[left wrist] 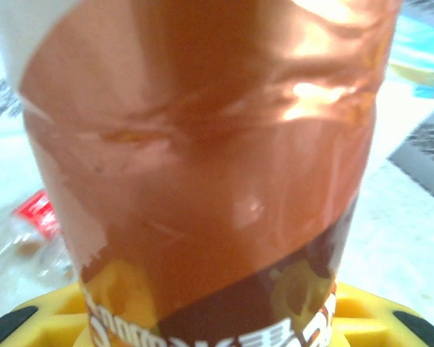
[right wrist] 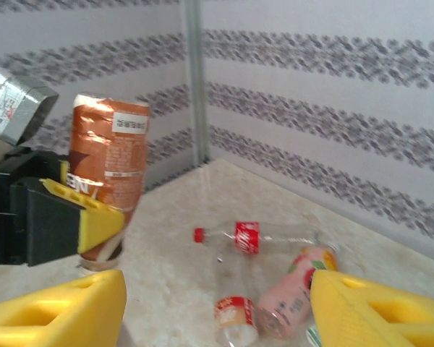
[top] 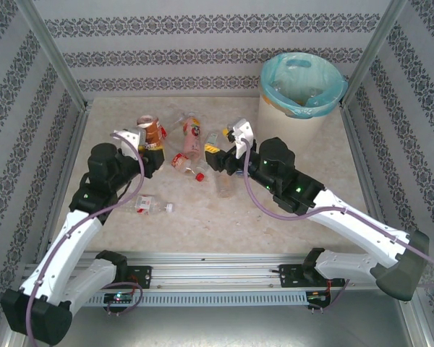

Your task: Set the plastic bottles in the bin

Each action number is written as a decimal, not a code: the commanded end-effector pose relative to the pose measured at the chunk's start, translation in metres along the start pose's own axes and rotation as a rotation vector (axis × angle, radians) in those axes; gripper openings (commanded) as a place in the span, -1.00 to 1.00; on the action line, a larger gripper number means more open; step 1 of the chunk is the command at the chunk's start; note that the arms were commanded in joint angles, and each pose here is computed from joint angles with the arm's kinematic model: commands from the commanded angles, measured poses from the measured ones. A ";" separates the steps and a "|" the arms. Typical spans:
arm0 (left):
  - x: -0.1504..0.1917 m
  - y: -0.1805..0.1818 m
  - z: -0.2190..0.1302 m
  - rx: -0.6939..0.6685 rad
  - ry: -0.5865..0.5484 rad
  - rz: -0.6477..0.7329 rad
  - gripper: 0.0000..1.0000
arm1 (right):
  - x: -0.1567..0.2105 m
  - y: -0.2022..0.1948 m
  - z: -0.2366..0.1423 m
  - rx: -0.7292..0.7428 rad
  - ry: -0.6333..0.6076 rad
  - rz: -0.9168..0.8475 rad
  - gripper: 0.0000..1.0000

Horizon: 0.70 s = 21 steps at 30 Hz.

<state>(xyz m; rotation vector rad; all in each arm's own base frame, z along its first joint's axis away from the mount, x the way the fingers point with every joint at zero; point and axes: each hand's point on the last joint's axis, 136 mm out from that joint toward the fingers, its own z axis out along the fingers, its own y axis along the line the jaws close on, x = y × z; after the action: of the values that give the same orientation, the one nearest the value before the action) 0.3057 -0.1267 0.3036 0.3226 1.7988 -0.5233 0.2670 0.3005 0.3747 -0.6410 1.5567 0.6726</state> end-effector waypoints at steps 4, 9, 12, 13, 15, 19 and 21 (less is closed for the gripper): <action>-0.041 -0.078 -0.022 0.349 -0.228 0.275 -0.42 | -0.039 0.050 -0.020 -0.284 -0.183 -0.092 0.46; -0.046 -0.115 -0.025 0.459 -0.216 0.379 -0.44 | -0.043 0.082 -0.023 -0.428 -0.209 -0.145 0.49; -0.051 -0.131 -0.026 0.500 -0.228 0.411 -0.45 | -0.045 0.091 -0.021 -0.454 -0.214 -0.161 0.53; -0.053 -0.134 -0.026 0.510 -0.239 0.415 -0.46 | -0.045 0.091 -0.020 -0.454 -0.215 -0.162 0.55; -0.058 -0.141 -0.028 0.529 -0.263 0.424 -0.48 | -0.046 0.093 -0.020 -0.459 -0.225 -0.164 0.58; -0.062 -0.152 -0.033 0.562 -0.284 0.457 -0.50 | -0.051 0.094 -0.019 -0.456 -0.235 -0.155 0.62; -0.063 -0.155 -0.033 0.569 -0.289 0.466 -0.51 | -0.053 0.092 -0.018 -0.444 -0.239 -0.142 0.65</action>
<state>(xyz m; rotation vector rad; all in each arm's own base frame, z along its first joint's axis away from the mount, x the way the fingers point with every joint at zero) 0.2429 -0.2266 0.3702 0.8875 1.3776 -0.6849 0.1992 0.3471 0.4094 -0.9611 1.2173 0.9309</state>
